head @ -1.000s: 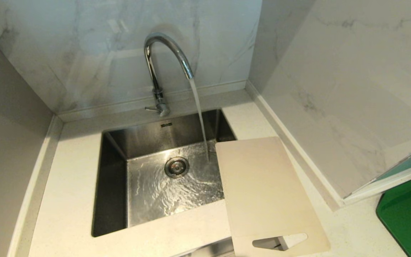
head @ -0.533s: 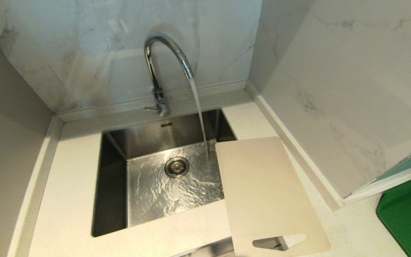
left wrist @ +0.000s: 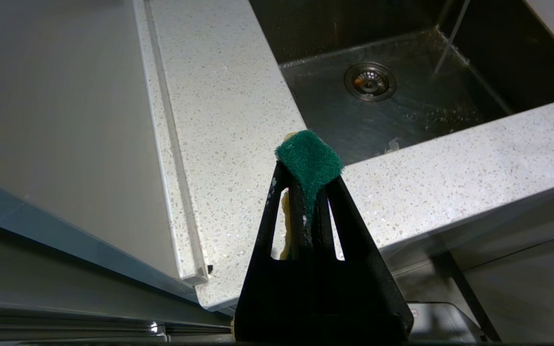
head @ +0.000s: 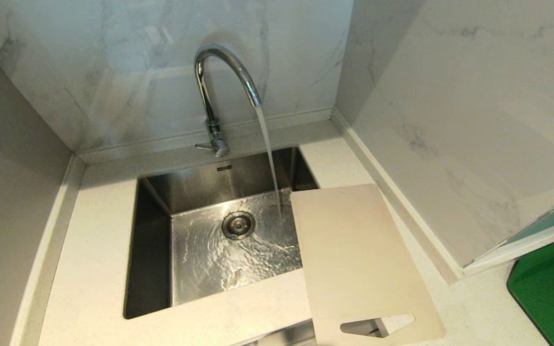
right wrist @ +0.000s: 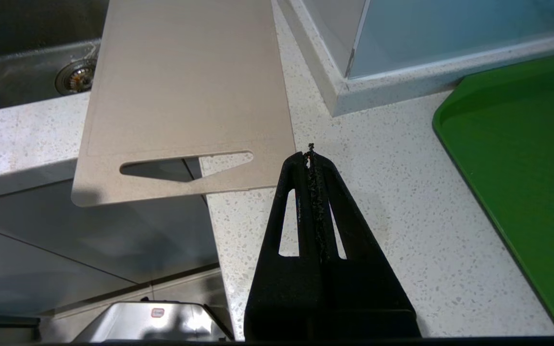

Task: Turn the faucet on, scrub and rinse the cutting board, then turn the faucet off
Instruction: Pick up the cutting board

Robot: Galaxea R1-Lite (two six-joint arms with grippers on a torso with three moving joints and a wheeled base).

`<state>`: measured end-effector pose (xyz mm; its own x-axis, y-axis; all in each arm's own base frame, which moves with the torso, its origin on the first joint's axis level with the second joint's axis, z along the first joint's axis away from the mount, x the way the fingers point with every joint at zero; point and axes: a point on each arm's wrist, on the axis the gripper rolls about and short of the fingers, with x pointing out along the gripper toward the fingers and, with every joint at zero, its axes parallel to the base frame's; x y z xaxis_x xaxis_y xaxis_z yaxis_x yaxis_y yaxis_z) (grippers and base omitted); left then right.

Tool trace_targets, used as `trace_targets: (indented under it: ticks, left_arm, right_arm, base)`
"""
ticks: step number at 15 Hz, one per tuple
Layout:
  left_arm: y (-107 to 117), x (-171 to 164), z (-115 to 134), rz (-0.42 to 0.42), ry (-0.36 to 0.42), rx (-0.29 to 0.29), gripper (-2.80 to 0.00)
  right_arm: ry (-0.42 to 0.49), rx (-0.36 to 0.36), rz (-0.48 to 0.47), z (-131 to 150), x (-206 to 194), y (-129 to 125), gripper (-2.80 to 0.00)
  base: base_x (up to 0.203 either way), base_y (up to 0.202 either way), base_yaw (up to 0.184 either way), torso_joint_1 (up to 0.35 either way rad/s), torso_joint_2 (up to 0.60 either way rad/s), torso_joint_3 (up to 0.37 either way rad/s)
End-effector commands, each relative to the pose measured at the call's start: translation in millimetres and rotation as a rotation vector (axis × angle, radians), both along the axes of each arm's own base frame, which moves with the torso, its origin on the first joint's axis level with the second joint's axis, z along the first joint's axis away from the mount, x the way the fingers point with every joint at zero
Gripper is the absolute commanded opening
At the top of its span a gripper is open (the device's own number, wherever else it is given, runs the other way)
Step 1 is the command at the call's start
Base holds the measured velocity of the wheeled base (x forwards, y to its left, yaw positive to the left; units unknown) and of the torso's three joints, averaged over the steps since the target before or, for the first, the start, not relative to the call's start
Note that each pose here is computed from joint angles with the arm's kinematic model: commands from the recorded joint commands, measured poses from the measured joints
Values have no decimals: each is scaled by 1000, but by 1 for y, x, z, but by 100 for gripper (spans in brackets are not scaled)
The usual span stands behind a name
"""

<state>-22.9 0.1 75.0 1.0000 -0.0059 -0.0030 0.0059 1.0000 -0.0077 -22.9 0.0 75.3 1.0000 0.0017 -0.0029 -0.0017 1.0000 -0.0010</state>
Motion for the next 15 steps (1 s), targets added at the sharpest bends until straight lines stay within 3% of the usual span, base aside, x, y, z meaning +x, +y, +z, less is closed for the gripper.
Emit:
trace_targets:
  ticks: [1,8,11,15]
  left_arm:
    - [0,0,0,0,3,0,-280]
    - [0,0,0,0,3,0,-280]
    - [0,0,0,0,3,0,-280]
    - [0,0,0,0,3,0,-280]
  right_arm:
    - [-12,-13,5,9,-2,0,-280]
    - [38,-13,83,99,-1,2,-280]
    - [140,-20,126,120,23,3,-280]
    - [267,-104,178,143,65,4,-280]
  base:
    - [0,0,0,0,0,0]
    - [0,0,0,0,0,0]
    - [0,0,0,0,0,0]
    - [0,0,0,0,0,0]
